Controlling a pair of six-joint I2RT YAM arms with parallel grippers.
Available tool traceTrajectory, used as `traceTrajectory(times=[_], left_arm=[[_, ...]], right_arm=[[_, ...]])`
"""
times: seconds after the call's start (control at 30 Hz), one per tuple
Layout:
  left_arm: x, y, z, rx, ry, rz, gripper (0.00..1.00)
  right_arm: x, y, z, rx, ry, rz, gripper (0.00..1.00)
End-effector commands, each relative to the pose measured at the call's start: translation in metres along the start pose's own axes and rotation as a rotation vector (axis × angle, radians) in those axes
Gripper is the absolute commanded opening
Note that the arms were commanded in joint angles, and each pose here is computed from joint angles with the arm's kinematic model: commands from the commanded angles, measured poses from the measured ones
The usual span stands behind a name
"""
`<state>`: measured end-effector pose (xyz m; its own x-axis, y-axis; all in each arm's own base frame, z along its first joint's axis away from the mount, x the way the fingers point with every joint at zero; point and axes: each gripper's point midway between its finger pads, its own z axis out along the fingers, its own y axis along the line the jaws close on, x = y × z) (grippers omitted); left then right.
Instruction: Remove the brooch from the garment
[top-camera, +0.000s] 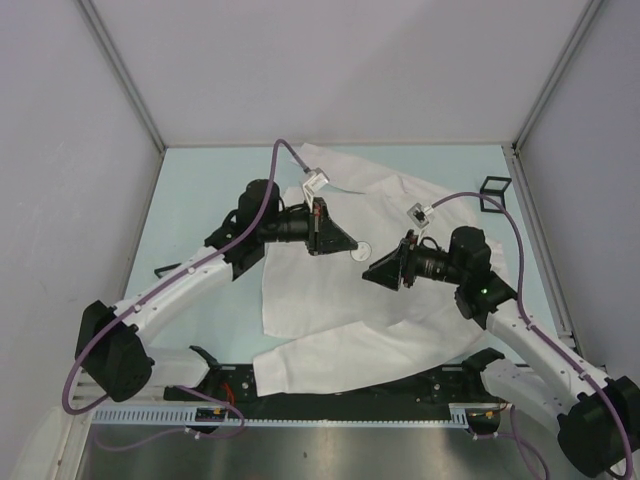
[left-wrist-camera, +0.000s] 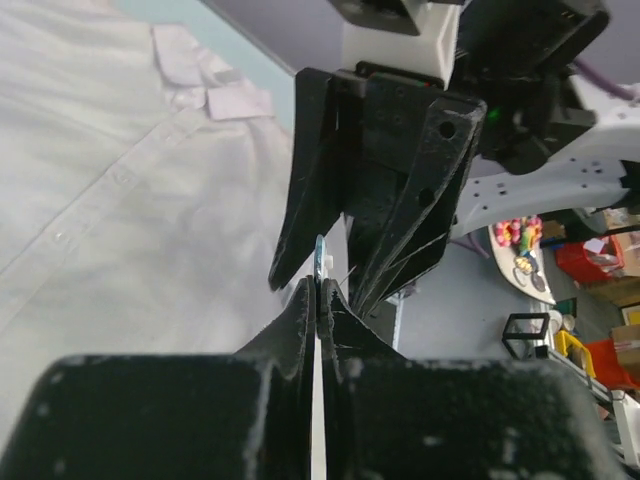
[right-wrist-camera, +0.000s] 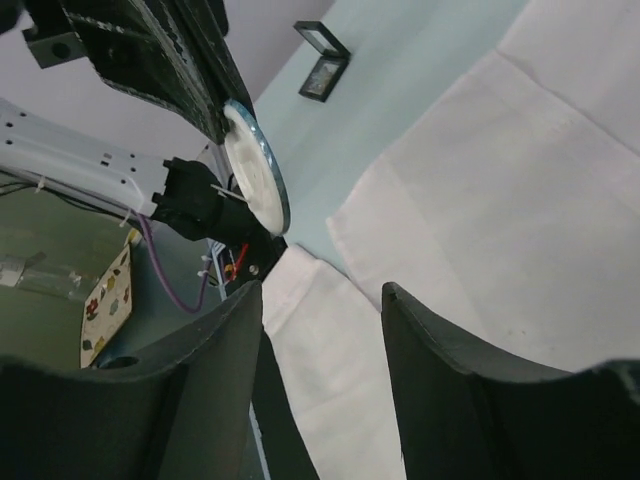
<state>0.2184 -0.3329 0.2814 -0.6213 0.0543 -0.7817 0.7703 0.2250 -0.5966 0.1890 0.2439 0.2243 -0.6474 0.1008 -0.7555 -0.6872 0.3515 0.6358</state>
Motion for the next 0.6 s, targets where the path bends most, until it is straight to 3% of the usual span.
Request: traceTrajectory(times=[0.0, 0.23, 0.57], left_arm=[[-0.024, -0.033, -0.01, 0.141, -0.111, 0.081, 0.0], [-0.023, -0.038, -0.012, 0.17, -0.13, 0.069, 0.0], [-0.024, -0.043, -0.013, 0.2, -0.15, 0.062, 0.0]], right_arm=[[-0.033, 0.042, 0.005, -0.166, -0.091, -0.118, 0.54], [-0.045, 0.042, 0.008, -0.143, -0.15, -0.126, 0.44], [-0.052, 0.049, 0.003, -0.181, -0.165, -0.118, 0.41]])
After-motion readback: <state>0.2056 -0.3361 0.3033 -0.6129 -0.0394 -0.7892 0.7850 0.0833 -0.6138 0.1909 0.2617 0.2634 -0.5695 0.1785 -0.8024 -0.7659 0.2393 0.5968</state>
